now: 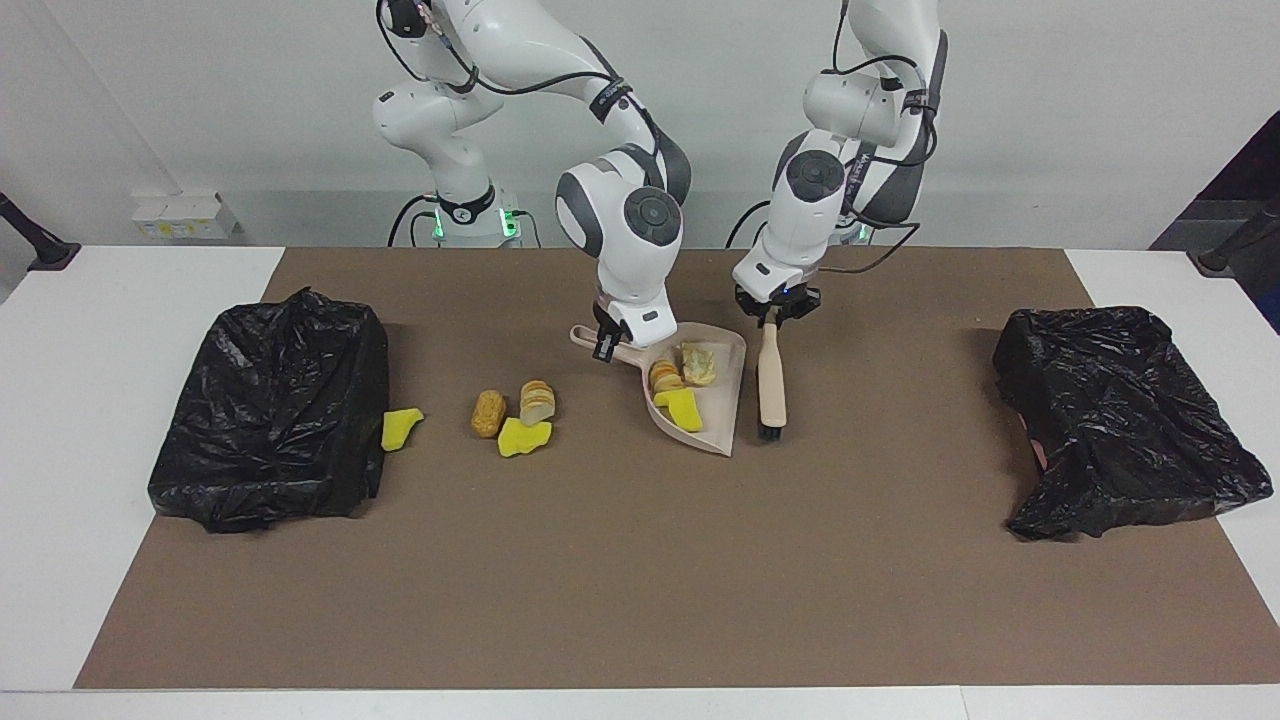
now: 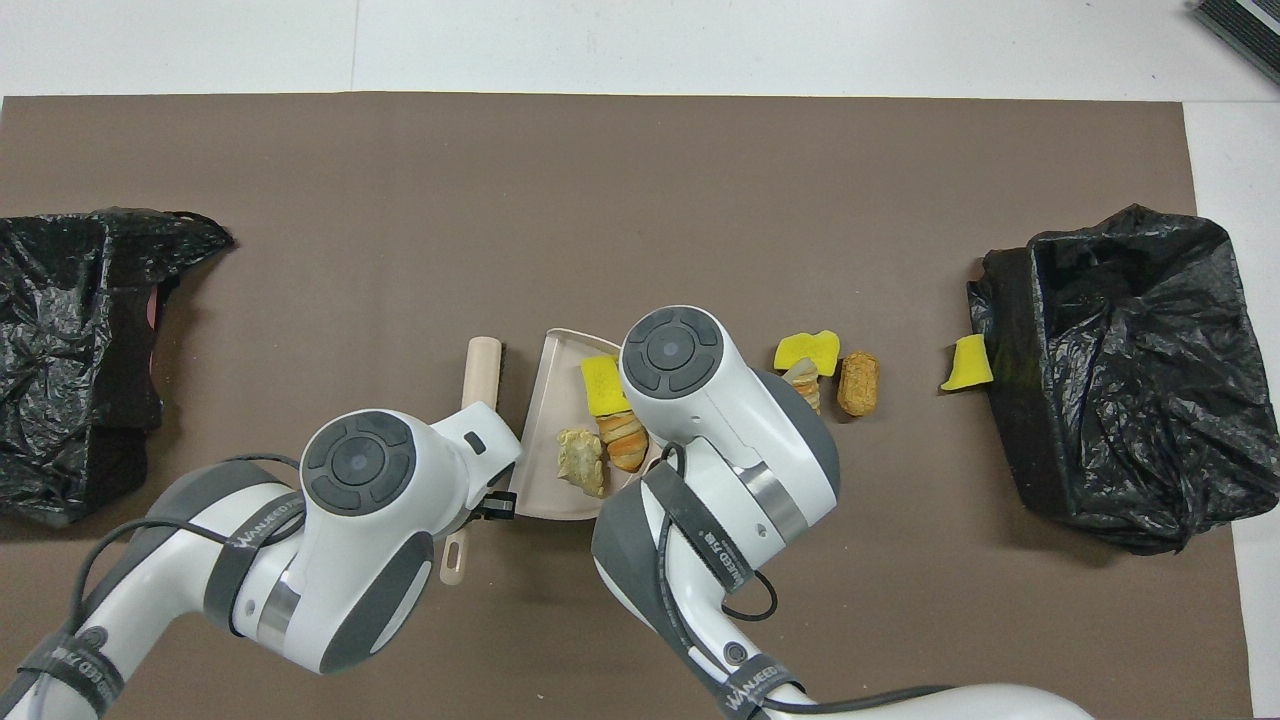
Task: Sweep and dump trash in bin
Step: 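Sweep the scraps into the dustpan with the left gripper's brush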
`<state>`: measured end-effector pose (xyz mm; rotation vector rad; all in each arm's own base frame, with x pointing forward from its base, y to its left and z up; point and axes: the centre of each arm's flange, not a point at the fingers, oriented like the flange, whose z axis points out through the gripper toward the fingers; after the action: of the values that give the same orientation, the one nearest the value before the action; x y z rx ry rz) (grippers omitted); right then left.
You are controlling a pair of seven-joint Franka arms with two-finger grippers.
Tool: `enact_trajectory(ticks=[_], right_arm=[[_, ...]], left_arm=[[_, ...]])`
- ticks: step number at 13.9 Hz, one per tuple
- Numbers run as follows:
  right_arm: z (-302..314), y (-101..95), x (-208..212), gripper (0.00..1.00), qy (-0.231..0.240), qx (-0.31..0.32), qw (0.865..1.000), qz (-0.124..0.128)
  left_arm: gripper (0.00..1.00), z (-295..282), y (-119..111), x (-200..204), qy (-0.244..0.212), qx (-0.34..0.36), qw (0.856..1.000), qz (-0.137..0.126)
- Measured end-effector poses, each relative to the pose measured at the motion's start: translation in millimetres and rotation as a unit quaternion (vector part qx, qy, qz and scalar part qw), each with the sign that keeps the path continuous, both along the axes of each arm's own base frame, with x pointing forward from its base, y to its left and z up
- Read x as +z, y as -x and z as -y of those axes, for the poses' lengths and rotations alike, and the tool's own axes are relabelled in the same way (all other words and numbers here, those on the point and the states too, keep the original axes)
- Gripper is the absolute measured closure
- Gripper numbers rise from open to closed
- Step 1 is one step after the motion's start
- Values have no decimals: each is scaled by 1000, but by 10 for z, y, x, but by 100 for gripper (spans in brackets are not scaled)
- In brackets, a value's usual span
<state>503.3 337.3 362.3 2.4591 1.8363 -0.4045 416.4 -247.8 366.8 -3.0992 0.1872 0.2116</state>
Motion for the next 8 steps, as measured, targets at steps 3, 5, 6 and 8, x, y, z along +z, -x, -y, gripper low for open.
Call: enact_trajectory(ticks=[3,5,6,8], right_arm=[[0,0,0,68,0,0,1000,0],[0,0,0,68,0,0,1000,0],[0,-1,0,68,0,0,1000,0],[-4,-6,3,68,-2,0,1000,2]], left_arm=[[74,-19,17,24,-10,49,999,-4],[74,-3,54,26,-13,55,998,-6],[74,5,74,27,-14,57,998,-6],[74,10,99,31,-15,65,998,-6]])
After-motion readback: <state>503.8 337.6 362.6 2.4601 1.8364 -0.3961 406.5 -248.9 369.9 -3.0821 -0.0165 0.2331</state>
